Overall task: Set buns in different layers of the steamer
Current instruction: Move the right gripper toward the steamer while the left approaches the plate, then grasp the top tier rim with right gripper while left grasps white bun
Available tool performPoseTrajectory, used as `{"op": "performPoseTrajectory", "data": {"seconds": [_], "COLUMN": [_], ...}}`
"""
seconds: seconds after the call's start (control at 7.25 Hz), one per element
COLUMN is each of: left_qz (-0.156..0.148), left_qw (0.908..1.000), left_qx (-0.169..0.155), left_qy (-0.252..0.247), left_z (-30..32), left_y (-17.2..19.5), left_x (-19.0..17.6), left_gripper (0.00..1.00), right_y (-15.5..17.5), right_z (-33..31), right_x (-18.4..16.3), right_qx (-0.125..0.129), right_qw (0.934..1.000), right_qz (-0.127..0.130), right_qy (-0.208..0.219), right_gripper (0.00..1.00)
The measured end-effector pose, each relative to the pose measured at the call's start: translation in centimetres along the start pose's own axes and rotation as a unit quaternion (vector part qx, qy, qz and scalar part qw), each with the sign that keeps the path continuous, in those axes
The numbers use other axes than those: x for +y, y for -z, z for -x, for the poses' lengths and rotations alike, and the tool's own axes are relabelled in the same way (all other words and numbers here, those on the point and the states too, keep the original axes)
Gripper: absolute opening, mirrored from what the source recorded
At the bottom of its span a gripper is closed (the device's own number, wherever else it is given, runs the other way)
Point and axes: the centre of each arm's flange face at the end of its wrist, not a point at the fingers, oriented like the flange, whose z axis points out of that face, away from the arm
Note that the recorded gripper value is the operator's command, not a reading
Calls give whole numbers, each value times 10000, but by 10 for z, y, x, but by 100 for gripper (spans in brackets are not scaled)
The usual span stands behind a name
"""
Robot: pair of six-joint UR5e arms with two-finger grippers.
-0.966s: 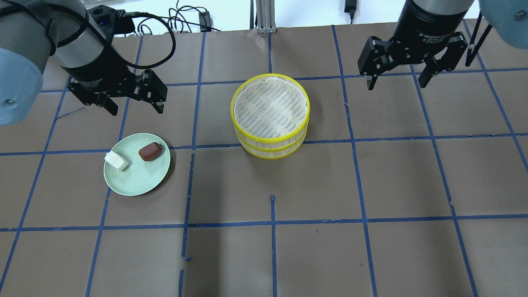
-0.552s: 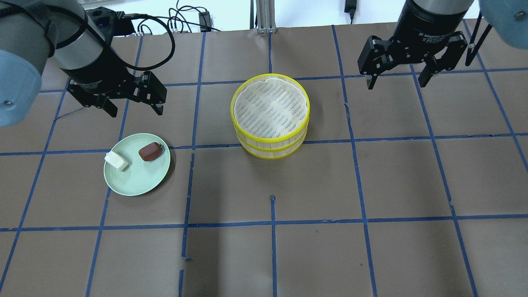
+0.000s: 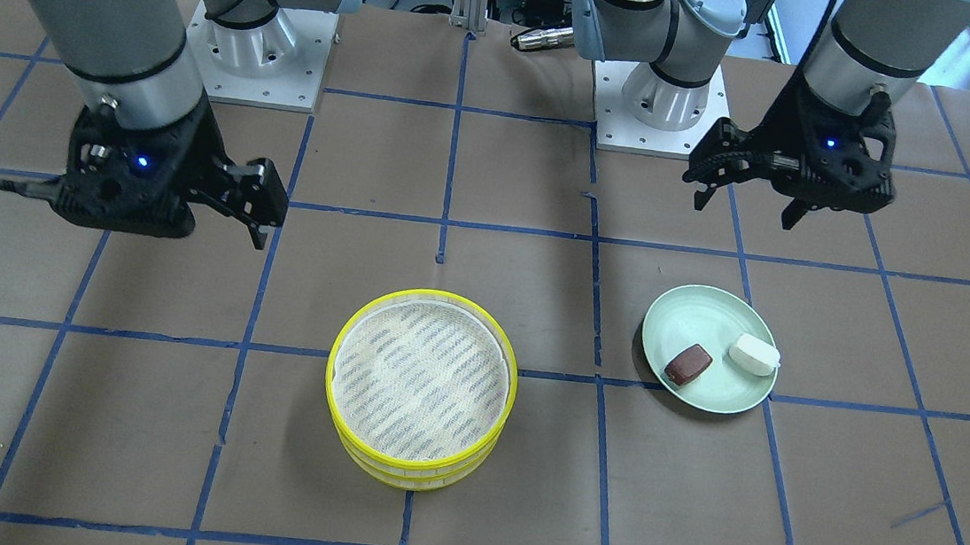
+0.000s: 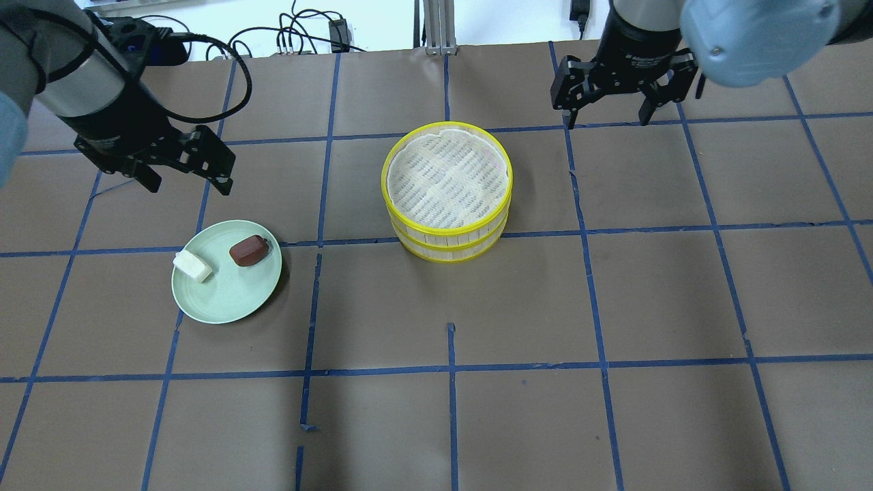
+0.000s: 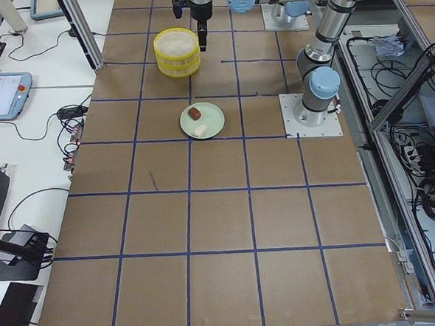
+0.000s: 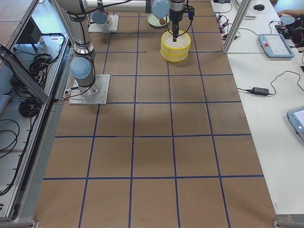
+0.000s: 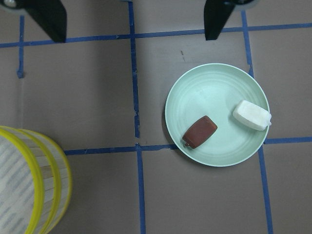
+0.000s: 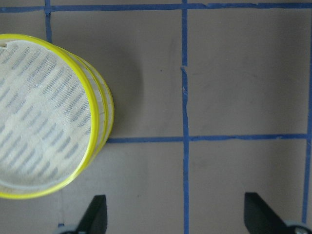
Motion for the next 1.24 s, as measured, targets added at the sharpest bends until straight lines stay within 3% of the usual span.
{"op": "performPoseTrajectory", "data": {"seconds": [0.28, 0.41, 0.55, 0.69, 0.83, 1.1, 1.24], "left_qz": [364, 429, 463, 534, 646, 854, 956], "left_qw": [9989, 9983, 9979, 9971, 9957, 9931, 9921], "left_qx": [213, 252, 268, 305, 361, 457, 466], "left_qy": [206, 296, 354, 439, 560, 661, 666], "left_z": [90, 118, 135, 143, 145, 142, 139], "left_y": [-66, -112, -151, -177, -196, -225, -238], "left_x": [-6, -19, -32, -39, -41, -34, -28], "left_gripper": [100, 100, 100, 100, 100, 93, 93], "right_y": [-76, -112, -139, -152, -160, -165, -165], "right_z": [50, 63, 69, 72, 74, 77, 77], "right_x": [-30, -38, -41, -42, -41, -38, -38], "right_qx": [-36, -44, -46, -76, -170, -323, -326], "right_qw": [9999, 9999, 9998, 9997, 9996, 9991, 9991], "right_qz": [-101, -98, -77, -43, 17, 93, 106], "right_qy": [-97, -112, -163, -214, -243, -245, -238], "right_gripper": [98, 83, 61, 33, 21, 8, 7]}}
